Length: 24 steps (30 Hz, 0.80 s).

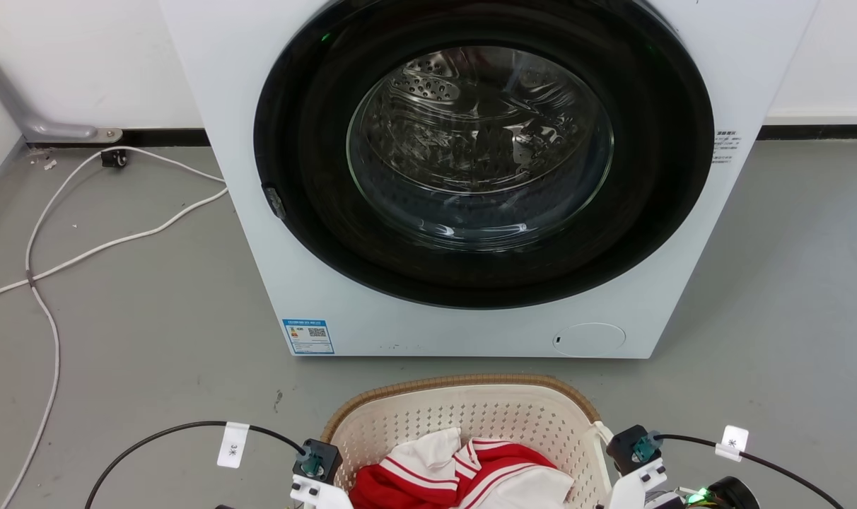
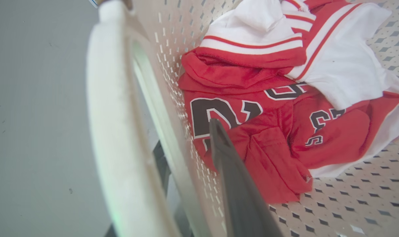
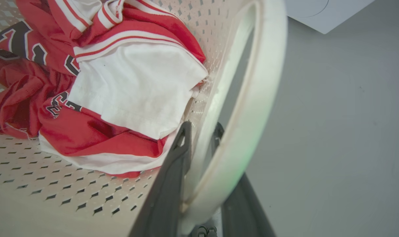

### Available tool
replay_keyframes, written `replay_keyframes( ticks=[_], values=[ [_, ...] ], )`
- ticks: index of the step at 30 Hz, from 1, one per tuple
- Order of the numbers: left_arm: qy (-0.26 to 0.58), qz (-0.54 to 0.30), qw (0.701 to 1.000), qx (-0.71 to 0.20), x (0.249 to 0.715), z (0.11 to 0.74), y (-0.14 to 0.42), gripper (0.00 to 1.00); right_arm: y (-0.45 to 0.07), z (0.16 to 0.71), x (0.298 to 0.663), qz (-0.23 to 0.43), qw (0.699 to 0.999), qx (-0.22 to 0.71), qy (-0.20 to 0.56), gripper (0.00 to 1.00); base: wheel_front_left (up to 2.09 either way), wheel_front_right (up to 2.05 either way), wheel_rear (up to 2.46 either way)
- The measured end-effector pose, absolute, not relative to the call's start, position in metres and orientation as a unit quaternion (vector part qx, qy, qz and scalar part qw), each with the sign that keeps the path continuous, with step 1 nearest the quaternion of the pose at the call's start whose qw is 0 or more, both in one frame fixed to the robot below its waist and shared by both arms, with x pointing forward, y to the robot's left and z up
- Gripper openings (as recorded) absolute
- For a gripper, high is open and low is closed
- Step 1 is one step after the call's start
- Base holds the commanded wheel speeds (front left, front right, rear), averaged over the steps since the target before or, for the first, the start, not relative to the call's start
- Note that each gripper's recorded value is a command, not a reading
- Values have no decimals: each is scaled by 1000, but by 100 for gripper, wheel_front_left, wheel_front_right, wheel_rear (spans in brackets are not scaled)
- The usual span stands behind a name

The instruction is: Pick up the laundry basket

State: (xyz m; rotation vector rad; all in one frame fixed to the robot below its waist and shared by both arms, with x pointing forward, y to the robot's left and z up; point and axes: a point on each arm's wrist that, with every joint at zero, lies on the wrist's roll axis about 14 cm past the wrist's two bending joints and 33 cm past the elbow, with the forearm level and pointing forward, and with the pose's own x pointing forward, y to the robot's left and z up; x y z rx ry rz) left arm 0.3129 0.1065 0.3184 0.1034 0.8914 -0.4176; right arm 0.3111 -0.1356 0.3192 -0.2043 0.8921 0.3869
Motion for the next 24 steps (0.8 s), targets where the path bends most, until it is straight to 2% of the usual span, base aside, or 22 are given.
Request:
replay_keyframes(
  ticks=[24],
  values=[
    [429, -200, 879, 50, 311, 317, 108, 0, -135, 318, 310, 188, 878, -98, 429, 0, 0, 0, 0]
  ],
)
